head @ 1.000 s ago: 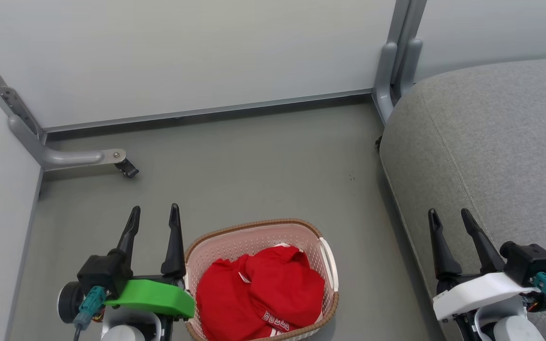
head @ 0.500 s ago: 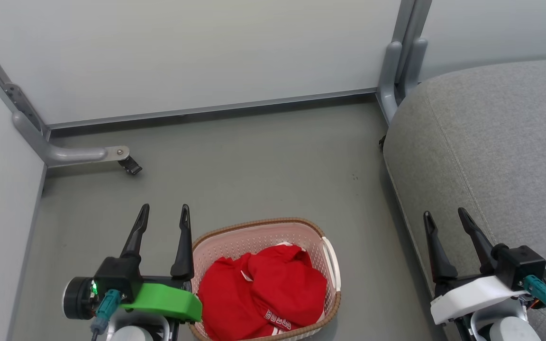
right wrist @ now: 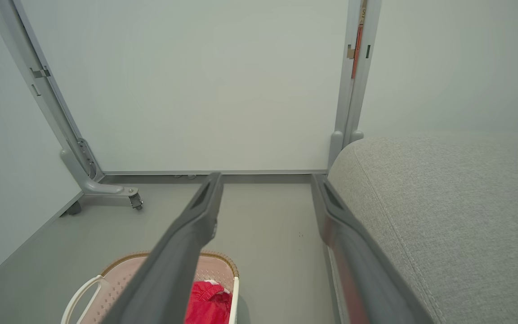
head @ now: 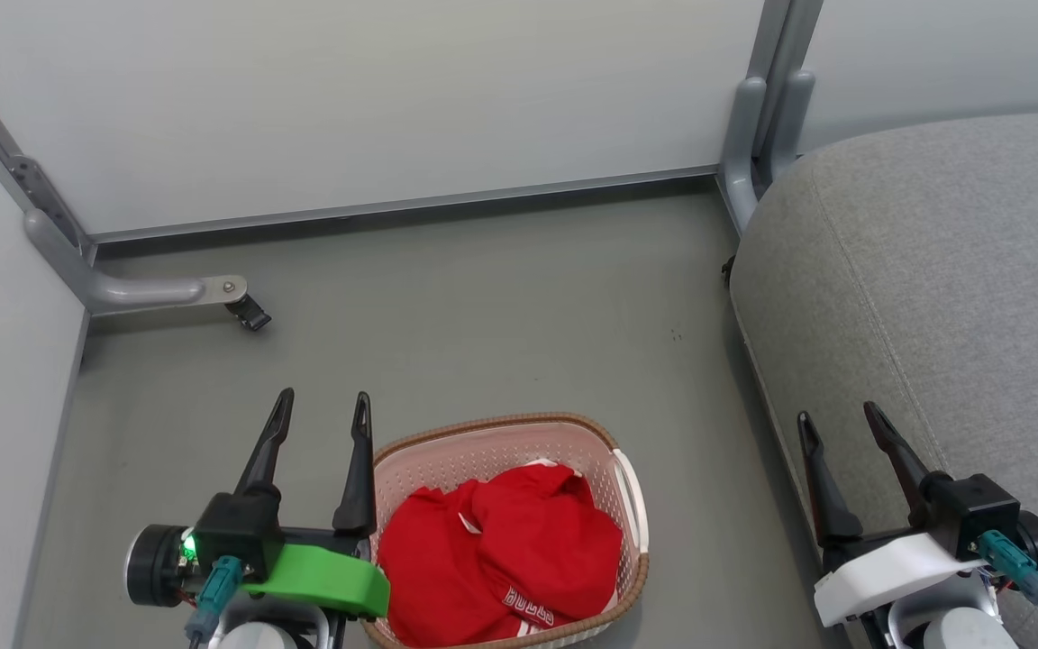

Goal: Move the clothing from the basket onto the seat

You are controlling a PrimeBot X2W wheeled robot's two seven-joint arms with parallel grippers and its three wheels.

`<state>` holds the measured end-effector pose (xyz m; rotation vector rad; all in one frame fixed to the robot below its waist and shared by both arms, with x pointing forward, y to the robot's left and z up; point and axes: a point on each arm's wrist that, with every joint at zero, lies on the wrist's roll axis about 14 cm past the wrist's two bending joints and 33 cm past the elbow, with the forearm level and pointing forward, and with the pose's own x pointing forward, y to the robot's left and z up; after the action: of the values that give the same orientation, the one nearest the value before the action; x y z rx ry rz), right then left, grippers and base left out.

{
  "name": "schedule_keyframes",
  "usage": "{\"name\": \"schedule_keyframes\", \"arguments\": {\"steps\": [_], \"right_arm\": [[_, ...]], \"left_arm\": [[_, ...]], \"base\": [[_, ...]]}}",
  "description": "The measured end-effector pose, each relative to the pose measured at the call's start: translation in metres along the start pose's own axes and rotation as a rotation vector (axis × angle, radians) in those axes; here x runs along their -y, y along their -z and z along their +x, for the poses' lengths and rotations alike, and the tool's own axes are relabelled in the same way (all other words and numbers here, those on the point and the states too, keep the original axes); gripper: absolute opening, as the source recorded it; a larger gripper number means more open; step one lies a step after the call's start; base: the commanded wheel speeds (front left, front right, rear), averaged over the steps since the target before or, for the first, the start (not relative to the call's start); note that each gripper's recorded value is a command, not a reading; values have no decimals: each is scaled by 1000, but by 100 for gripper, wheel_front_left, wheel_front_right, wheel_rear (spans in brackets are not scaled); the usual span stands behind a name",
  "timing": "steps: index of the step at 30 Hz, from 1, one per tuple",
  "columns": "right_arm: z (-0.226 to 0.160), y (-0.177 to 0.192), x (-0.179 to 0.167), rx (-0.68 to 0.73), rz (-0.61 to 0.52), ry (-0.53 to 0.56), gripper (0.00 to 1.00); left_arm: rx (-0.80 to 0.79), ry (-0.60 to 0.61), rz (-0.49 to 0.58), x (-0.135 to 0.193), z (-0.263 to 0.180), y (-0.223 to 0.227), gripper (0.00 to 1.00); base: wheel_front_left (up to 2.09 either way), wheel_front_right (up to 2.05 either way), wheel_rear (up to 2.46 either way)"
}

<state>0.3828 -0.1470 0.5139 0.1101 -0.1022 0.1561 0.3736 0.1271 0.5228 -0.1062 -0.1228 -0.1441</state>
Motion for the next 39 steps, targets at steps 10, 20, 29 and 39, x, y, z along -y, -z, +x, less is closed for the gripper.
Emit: {"name": "schedule_keyframes", "arguments": {"steps": [10,20,29,39], "right_arm": [[0,4,0,-11,3,0,100],[-1,5,0,-16,8,0,100],[5,6,1,-15,5,1,100],[13,0,3,5,5,1,100]], "left_arm": [[-11,-5,-10,-1,-1,3,100],[-28,12,-12,2,-2,9,100],[-58,91,21,14,13,20,100],[-137,205,52,32,41,49,100]], "base": [[0,0,0],[0,0,0],[0,0,0],[0,0,0]]}}
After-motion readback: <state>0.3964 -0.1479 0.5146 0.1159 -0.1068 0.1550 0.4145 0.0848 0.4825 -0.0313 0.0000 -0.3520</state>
